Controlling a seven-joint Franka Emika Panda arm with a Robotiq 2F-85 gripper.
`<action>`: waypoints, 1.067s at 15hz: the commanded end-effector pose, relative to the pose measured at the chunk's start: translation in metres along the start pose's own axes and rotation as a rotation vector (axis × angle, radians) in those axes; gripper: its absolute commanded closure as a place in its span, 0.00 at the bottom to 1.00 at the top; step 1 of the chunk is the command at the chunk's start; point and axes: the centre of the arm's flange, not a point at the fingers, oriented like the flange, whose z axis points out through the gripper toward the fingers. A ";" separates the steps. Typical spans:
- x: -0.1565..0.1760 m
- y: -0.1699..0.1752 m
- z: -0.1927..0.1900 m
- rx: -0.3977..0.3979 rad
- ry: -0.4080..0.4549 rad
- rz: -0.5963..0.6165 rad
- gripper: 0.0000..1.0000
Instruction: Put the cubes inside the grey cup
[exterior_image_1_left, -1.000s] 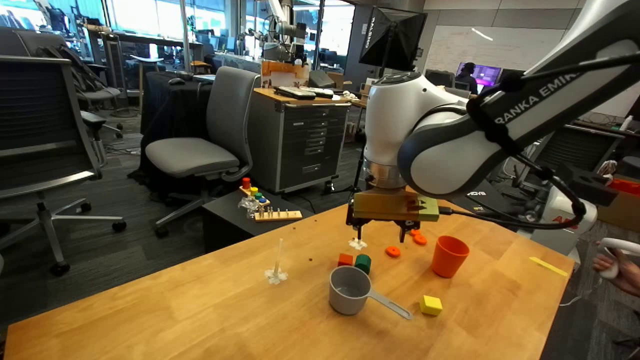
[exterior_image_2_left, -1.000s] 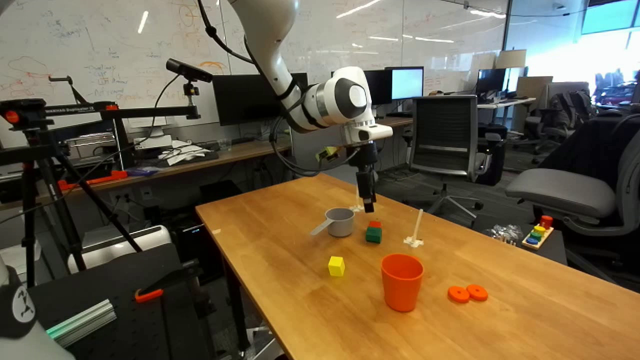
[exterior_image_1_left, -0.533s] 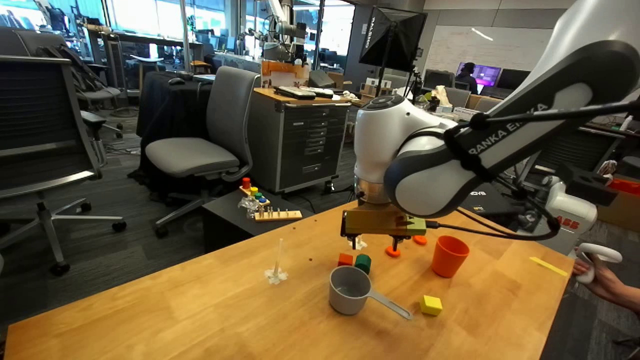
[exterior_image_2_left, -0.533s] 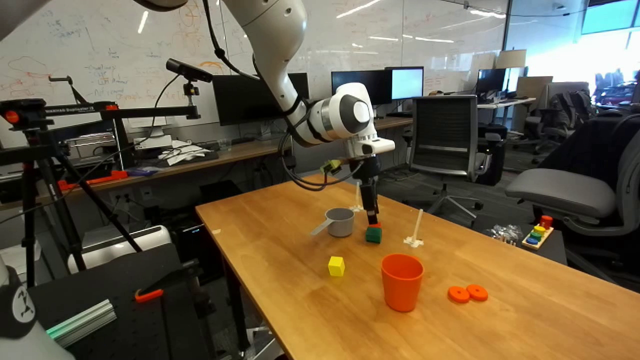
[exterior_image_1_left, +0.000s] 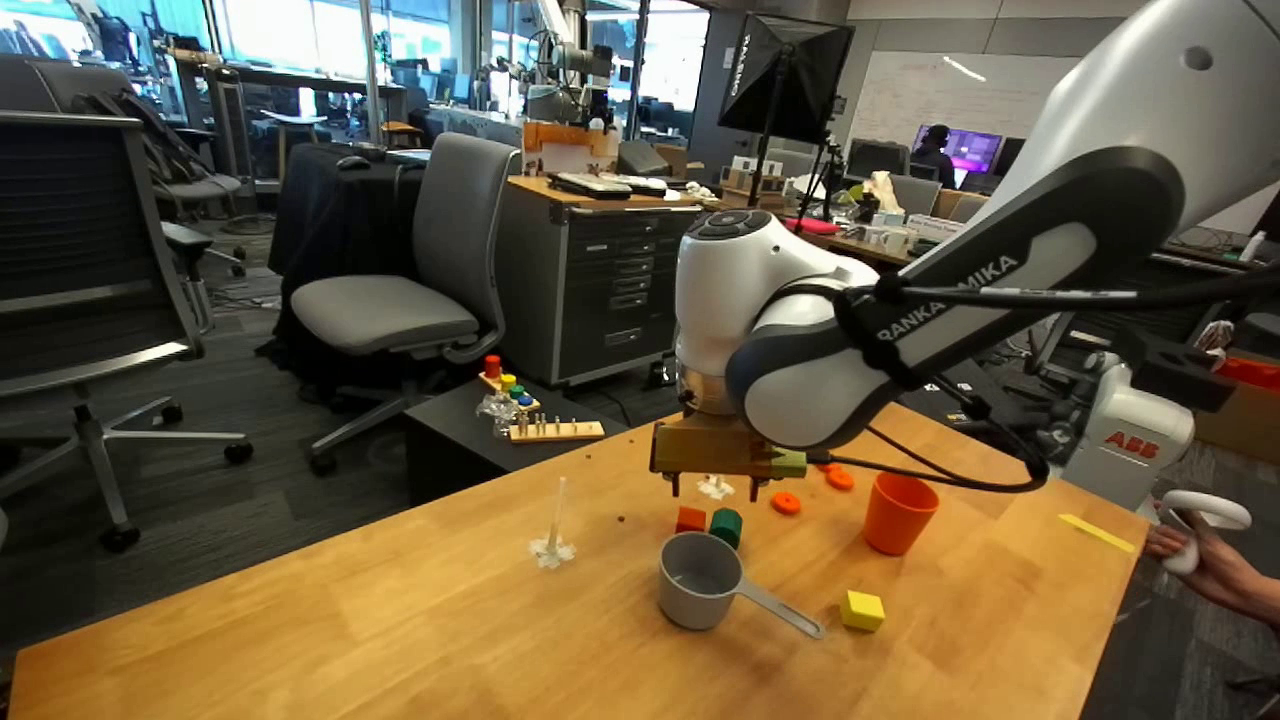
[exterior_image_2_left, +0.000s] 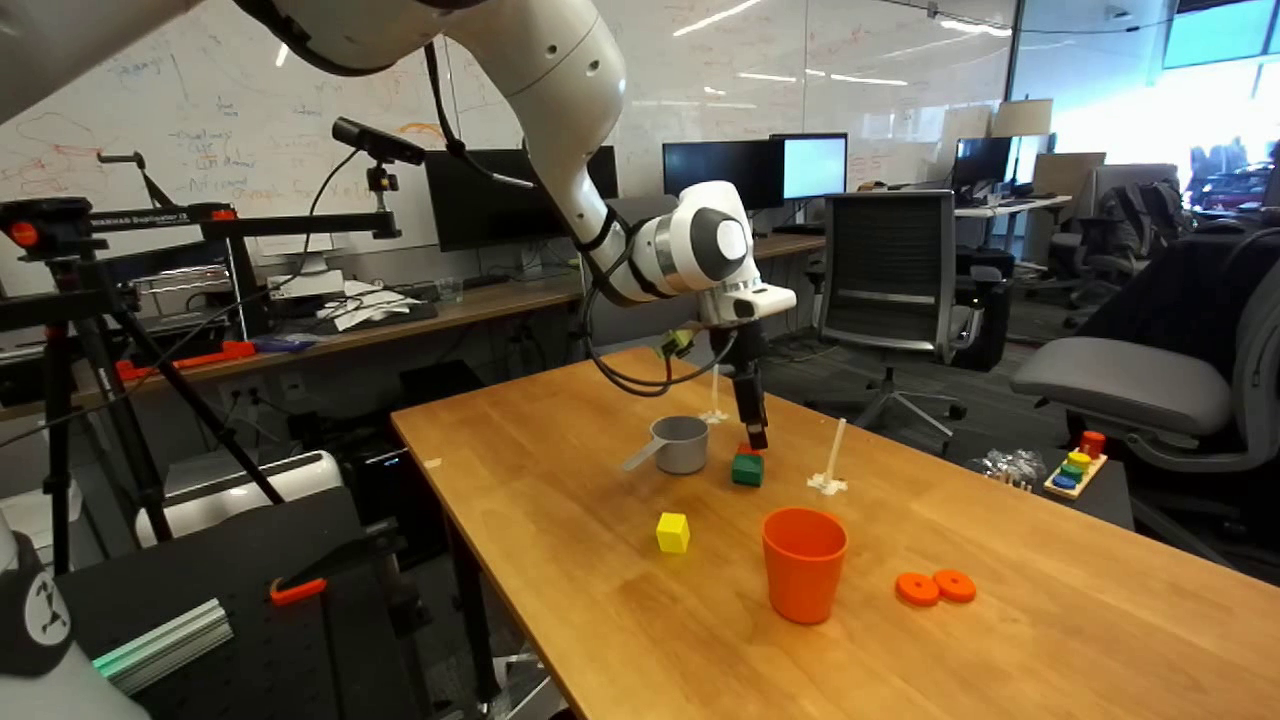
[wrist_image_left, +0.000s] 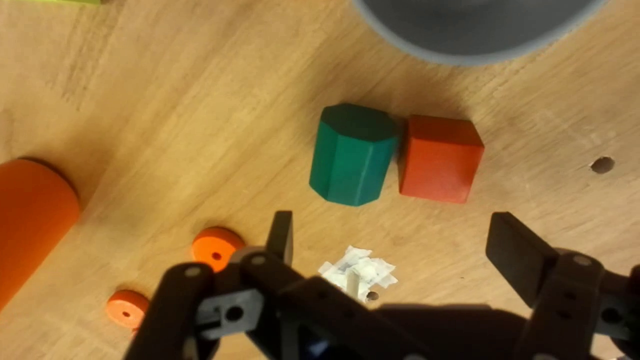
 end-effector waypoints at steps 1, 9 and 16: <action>0.003 -0.015 0.004 0.009 -0.030 0.010 0.00; -0.010 -0.008 0.010 0.004 -0.089 0.033 0.00; -0.005 0.003 0.030 -0.022 -0.102 0.049 0.00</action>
